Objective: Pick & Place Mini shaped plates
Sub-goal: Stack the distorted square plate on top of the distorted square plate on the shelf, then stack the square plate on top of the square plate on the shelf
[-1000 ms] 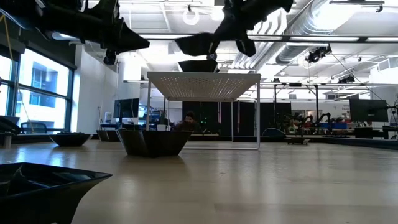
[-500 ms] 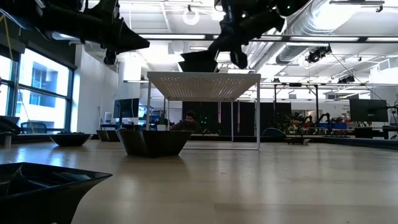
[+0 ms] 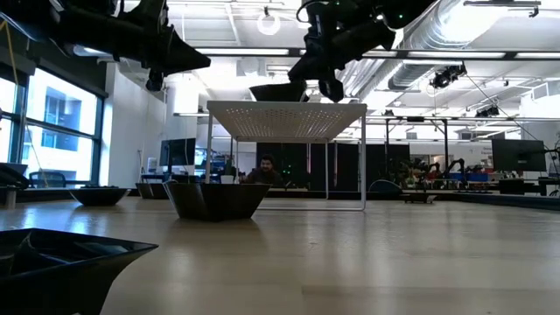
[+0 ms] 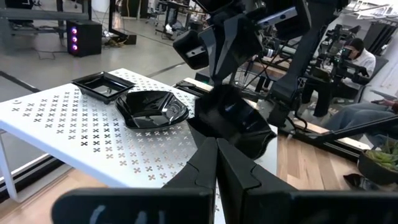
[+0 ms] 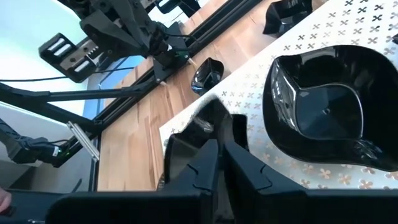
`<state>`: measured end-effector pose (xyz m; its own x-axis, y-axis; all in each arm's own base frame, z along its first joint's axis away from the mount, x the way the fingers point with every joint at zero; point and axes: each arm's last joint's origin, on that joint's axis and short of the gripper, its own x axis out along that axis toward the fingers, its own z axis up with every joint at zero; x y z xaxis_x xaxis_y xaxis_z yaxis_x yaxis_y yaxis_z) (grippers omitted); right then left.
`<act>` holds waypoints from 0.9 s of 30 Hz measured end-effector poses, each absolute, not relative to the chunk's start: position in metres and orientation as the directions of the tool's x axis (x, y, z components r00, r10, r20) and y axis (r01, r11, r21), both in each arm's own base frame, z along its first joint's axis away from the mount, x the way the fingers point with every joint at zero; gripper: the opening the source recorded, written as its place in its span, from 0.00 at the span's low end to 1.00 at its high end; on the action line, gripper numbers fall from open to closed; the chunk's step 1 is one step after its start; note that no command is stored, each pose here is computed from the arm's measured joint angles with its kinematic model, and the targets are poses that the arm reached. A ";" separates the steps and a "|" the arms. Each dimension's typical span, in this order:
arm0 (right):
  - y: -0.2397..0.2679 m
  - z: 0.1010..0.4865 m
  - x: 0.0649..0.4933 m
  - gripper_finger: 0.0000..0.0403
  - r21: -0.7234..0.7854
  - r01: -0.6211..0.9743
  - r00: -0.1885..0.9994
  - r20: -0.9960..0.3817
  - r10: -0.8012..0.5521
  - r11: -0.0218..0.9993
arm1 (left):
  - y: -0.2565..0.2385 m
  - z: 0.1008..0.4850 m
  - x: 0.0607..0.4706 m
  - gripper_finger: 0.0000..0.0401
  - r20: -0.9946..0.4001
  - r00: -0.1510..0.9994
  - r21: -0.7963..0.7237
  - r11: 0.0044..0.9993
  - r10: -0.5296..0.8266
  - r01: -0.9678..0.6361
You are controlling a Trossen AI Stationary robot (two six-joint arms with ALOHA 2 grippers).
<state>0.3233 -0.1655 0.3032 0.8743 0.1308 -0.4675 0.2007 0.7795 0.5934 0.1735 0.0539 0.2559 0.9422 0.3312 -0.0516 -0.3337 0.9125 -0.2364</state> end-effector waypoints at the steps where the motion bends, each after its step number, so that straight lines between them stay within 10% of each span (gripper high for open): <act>1: -0.166 0.303 0.323 0.08 0.590 0.207 0.874 -0.470 0.123 0.780 | 0.054 0.256 0.174 0.00 -0.052 0.943 -0.237 0.913 0.329 -0.332; 11: -0.163 0.312 0.319 0.26 0.565 0.193 0.884 -0.455 0.107 0.802 | 0.053 0.256 0.174 0.00 -0.052 0.953 -0.238 0.923 0.299 -0.303; 27: -0.071 0.344 0.298 0.04 0.286 0.045 0.978 -0.209 0.017 0.957 | 0.053 0.255 0.174 0.00 -0.060 0.952 -0.238 0.922 0.299 -0.305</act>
